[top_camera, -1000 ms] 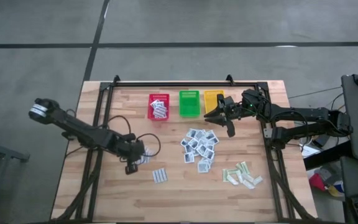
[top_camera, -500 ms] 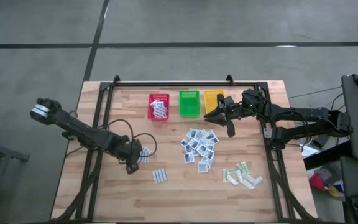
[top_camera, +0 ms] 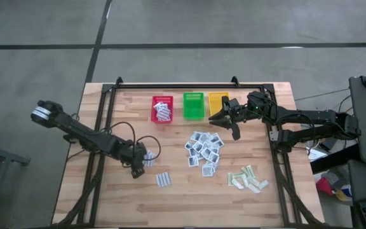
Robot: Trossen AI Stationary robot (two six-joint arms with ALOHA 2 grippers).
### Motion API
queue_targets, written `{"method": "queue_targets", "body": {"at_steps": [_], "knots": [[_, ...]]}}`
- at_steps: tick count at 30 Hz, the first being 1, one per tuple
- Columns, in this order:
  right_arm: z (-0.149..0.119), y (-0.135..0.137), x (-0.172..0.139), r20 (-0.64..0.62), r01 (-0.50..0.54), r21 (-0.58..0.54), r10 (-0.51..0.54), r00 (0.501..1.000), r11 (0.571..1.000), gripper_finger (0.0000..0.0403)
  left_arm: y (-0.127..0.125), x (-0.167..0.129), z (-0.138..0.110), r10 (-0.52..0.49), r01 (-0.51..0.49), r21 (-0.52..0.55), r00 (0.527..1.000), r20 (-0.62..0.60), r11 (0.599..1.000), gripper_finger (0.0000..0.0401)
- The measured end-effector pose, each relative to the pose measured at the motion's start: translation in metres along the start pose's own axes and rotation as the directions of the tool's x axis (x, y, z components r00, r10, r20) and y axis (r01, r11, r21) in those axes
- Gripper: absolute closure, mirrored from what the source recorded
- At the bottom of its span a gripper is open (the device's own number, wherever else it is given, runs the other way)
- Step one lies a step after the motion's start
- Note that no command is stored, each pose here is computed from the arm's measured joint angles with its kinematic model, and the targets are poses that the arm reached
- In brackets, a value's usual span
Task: Pick & Place First Aid Supplies
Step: Put the blue bandage into the red basket
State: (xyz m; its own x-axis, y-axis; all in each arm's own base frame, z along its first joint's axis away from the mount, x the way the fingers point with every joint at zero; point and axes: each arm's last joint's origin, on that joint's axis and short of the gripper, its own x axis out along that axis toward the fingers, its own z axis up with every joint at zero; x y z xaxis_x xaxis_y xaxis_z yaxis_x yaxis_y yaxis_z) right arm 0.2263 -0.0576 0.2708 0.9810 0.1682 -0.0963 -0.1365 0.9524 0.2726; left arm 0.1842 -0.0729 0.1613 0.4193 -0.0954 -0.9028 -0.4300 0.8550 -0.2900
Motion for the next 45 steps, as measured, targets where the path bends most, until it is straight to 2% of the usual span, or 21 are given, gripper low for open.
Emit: {"method": "queue_targets", "body": {"at_steps": [8,16,32,41,45], "knots": [[0.0,0.0,0.0,0.0,0.0,-0.002,0.0,1.0,1.0,0.0328,0.003,0.02,-0.004,0.082,-0.082,-0.003,0.995,-0.056,0.997,0.0236],[0.0,0.0,0.0,0.001,0.0,0.0,0.0,1.0,1.0,0.0334,0.004,0.032,-0.007,0.116,-0.117,-0.002,0.987,-0.107,0.993,0.0243],[0.0,0.0,0.0,0.0,0.0,0.0,0.0,1.0,1.0,0.0317,0.006,0.033,-0.009,0.115,-0.107,0.063,0.985,-0.127,0.992,0.0334],[0.0,0.0,0.0,0.0,0.001,0.0,-0.001,1.0,1.0,0.0332,0.003,0.01,-0.005,0.055,-0.053,0.025,0.994,-0.093,0.998,0.0329],[0.0,0.0,0.0,0.001,0.001,0.0,-0.001,1.0,1.0,0.0335,-0.005,-0.005,0.002,-0.012,0.012,-0.013,0.999,-0.036,1.0,0.0329]]}}
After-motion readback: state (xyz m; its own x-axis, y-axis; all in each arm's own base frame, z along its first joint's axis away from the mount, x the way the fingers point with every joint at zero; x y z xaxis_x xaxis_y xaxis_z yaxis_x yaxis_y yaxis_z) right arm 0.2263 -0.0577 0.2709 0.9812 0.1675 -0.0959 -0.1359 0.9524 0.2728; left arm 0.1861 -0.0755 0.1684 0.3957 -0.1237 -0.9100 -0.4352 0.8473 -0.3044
